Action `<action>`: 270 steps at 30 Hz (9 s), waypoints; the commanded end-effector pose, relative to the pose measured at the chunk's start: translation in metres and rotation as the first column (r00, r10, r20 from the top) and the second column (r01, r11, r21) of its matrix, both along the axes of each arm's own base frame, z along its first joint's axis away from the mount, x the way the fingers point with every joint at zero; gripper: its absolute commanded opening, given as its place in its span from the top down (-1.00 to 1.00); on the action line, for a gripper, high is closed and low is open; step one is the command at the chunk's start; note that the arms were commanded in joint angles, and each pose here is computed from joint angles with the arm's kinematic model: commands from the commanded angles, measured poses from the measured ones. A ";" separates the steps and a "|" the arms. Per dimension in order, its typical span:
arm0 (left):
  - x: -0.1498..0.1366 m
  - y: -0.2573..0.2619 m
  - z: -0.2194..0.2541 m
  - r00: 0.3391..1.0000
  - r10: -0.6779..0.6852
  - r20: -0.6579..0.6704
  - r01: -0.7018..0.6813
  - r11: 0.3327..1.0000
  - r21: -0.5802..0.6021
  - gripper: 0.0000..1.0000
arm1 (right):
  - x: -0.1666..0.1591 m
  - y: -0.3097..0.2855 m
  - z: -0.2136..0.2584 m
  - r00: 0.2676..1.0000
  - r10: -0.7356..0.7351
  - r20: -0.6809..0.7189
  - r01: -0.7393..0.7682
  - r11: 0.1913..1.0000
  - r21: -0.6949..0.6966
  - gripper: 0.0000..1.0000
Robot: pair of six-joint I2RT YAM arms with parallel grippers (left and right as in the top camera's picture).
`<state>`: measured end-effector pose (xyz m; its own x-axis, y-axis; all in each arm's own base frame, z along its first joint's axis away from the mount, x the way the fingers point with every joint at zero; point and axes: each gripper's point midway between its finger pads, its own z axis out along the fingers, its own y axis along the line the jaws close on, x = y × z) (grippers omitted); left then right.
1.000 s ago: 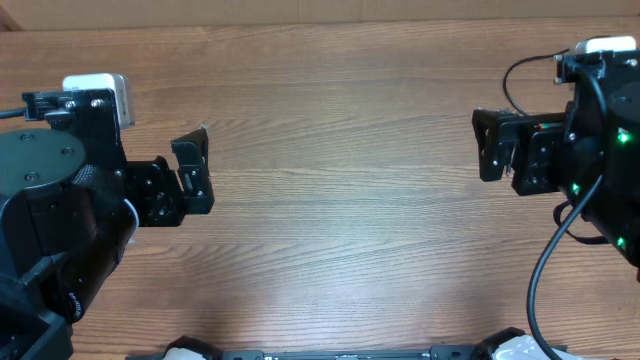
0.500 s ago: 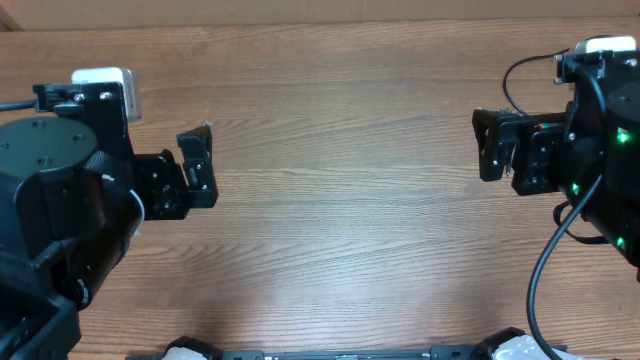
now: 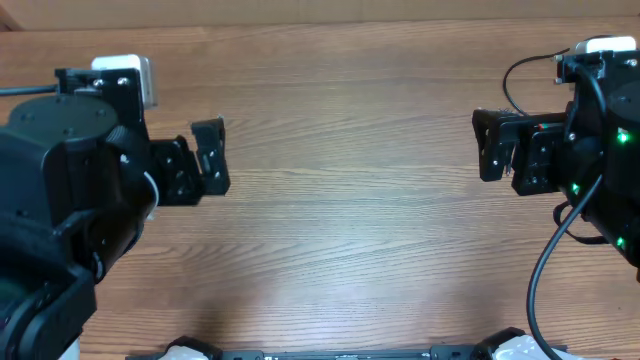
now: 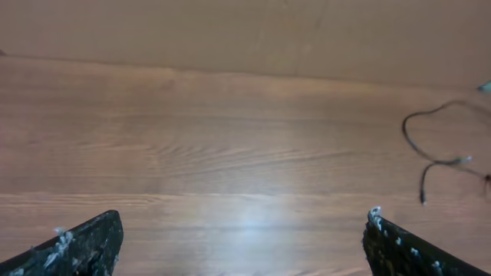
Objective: Untangle cables
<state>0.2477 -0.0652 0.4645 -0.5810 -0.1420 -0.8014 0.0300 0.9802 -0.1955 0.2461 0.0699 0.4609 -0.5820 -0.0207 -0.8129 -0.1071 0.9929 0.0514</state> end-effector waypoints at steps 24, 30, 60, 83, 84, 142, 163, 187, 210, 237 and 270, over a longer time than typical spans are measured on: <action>0.059 0.034 0.029 0.736 0.216 0.642 -0.126 0.975 -0.182 -0.98 | -0.001 -0.002 0.003 1.000 -0.011 0.013 0.011 1.000 0.004 -1.00; 0.027 0.051 0.020 0.529 0.281 0.801 -0.095 0.957 -0.273 -0.99 | -0.001 -0.002 0.003 1.000 -0.011 0.013 0.011 1.000 0.004 -1.00; -0.040 0.137 -0.166 0.357 0.577 0.735 -0.415 0.803 -0.429 -0.99 | -0.001 -0.002 0.003 1.000 -0.011 0.013 0.011 1.000 0.004 -1.00; -0.026 0.141 -0.239 0.474 0.598 0.646 -0.497 0.787 -0.364 -0.99 | -0.001 -0.002 0.003 1.000 -0.011 0.014 0.010 1.000 0.004 -1.00; -0.025 0.142 -0.244 0.486 0.598 0.637 -0.506 0.787 -0.353 -0.99 | -0.001 -0.002 0.003 1.000 -0.011 0.014 0.011 1.000 0.004 -1.00; -0.002 0.073 -0.306 0.846 0.083 0.526 -0.192 0.969 0.155 -0.99 | -0.001 -0.002 0.003 1.000 -0.011 0.014 0.010 1.000 0.004 -1.00; -0.002 0.073 -0.306 0.846 0.083 0.526 -0.192 0.969 0.155 -0.99 | -0.001 -0.002 0.003 1.000 -0.011 0.014 0.010 1.000 0.004 -1.00; -0.002 0.073 -0.306 0.846 0.083 0.526 -0.192 0.969 0.155 -0.99 | 0.053 0.023 0.000 0.954 0.063 0.292 -0.058 0.998 -0.026 -0.99; -0.002 0.073 -0.306 0.846 0.083 0.526 -0.192 0.969 0.155 -0.99 | 0.036 -0.041 -0.114 0.741 -0.086 0.666 0.026 0.995 0.100 -1.00; -0.002 0.073 -0.306 0.847 0.083 0.526 -0.191 0.969 0.155 -0.99 | 0.002 -0.076 -0.193 0.645 -0.135 0.752 0.101 0.991 0.091 -1.00; -0.002 0.073 -0.306 0.847 0.083 0.526 -0.191 0.969 0.155 -0.99 | 0.000 -0.072 -0.291 0.821 -0.130 0.556 0.102 0.991 0.082 -1.00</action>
<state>0.2461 0.0072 0.1581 -0.0711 -0.0178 -0.9973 -0.0653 0.9978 -0.0131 0.2463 -0.0035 0.1776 -0.0033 0.0657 -0.9978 -0.0080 0.9978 0.0658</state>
